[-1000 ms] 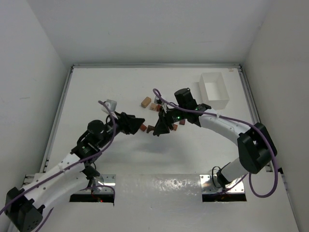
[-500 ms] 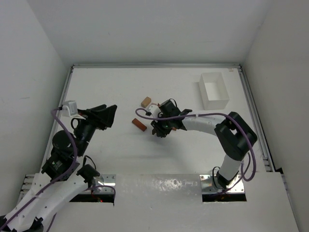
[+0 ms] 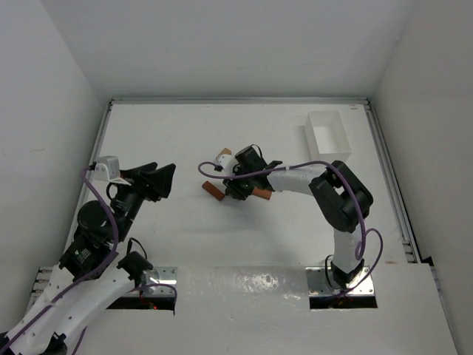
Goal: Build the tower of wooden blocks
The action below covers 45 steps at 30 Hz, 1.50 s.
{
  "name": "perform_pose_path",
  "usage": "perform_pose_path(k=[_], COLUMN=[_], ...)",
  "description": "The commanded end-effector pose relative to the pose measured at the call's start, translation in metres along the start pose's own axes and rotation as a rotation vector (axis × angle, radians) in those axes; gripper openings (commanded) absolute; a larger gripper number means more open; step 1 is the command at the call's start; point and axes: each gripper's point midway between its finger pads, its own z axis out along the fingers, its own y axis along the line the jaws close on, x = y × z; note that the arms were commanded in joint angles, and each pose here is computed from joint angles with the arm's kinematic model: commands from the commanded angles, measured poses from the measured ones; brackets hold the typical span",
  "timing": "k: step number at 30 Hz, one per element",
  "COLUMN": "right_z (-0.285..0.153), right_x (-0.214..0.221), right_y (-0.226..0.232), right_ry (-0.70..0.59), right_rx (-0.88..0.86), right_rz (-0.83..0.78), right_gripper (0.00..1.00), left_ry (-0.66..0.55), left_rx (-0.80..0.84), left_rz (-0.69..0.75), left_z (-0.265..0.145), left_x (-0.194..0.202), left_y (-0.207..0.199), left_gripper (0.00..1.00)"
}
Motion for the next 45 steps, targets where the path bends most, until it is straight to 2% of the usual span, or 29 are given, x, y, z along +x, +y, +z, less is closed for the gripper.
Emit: perform_pose_path(k=[1,2,3,6,8,9,11,14,16,21,22,23,24,25,26,28,29,30,32,45], right_z=[0.006,0.007,0.007,0.004,0.001,-0.003,-0.009,-0.022,-0.035,-0.062,-0.074,-0.078,-0.077,-0.079,-0.083,-0.076,-0.069,-0.065,-0.057,-0.015], right_x=[-0.011,-0.009,-0.007,-0.005,-0.006,-0.007,-0.01,-0.017,-0.024,-0.033,-0.039,-0.044,-0.032,-0.029,-0.033,-0.019,-0.011,-0.007,-0.002,-0.013], right_y=[-0.014,-0.014,-0.016,-0.021,-0.023,-0.026,-0.028,-0.031,-0.028,-0.018,-0.018,-0.018,-0.013,-0.008,-0.001,0.016,0.022,0.024,0.023,0.008], right_ry=[-0.029,-0.02,-0.012,-0.004,-0.004,-0.006,-0.015,-0.036,-0.066,-0.176,-0.212,-0.255,-0.245,-0.249,-0.285,-0.263,-0.237,-0.218,-0.2,-0.201], right_rx=[0.005,0.01,0.012,0.034,0.041,0.053,0.06,0.086,0.092,0.121,0.142,0.159,0.153,0.144,0.117,0.053,0.029,0.034,0.042,0.05], right_rz=[-0.059,-0.065,-0.075,-0.09,-0.094,-0.095,-0.097,-0.1,-0.09,0.016,0.042,0.121,0.159,0.19,0.246,0.277,0.289,0.297,0.314,0.379], right_gripper=[0.2,0.23,0.3,0.41,0.45,0.51,0.56,0.68,0.73,0.73,0.72,0.64,0.51,0.33,0.0,0.0,0.0,0.0,0.0,0.0], left_ry=[-0.045,-0.047,-0.046,-0.042,-0.033,-0.031,-0.025,-0.022,-0.018,-0.02,-0.022,-0.024,-0.026,-0.034,-0.03,-0.031,-0.03,-0.03,-0.021,-0.005], left_rx=[0.031,0.03,0.028,0.024,0.022,0.021,0.019,0.022,0.02,0.025,0.025,0.02,0.012,0.009,-0.001,-0.023,-0.033,-0.046,-0.063,-0.125], left_rz=[0.016,0.014,0.014,0.015,0.016,0.016,0.019,0.016,0.018,0.019,0.023,0.026,0.031,0.036,0.044,0.069,0.078,0.097,0.109,0.138], left_z=[-0.004,-0.005,-0.005,-0.003,-0.002,-0.001,0.0,0.0,0.001,0.001,0.0,0.0,-0.001,-0.002,-0.002,-0.003,-0.002,-0.002,0.001,0.001], left_x=[-0.014,-0.014,-0.013,-0.012,-0.01,-0.009,-0.007,-0.006,-0.005,-0.007,-0.008,-0.008,-0.01,-0.013,-0.013,-0.016,-0.016,-0.017,-0.017,-0.006], left_y=[-0.005,-0.005,-0.005,-0.004,-0.004,-0.004,-0.004,-0.004,-0.004,-0.005,-0.005,-0.004,-0.003,-0.003,0.0,0.003,0.005,0.007,0.009,0.027], left_gripper=[0.59,0.59,0.59,0.59,0.59,0.59,0.59,0.59,0.59,0.59,0.59,0.59,0.59,0.59,0.54,0.41,0.3,0.11,0.02,0.0])
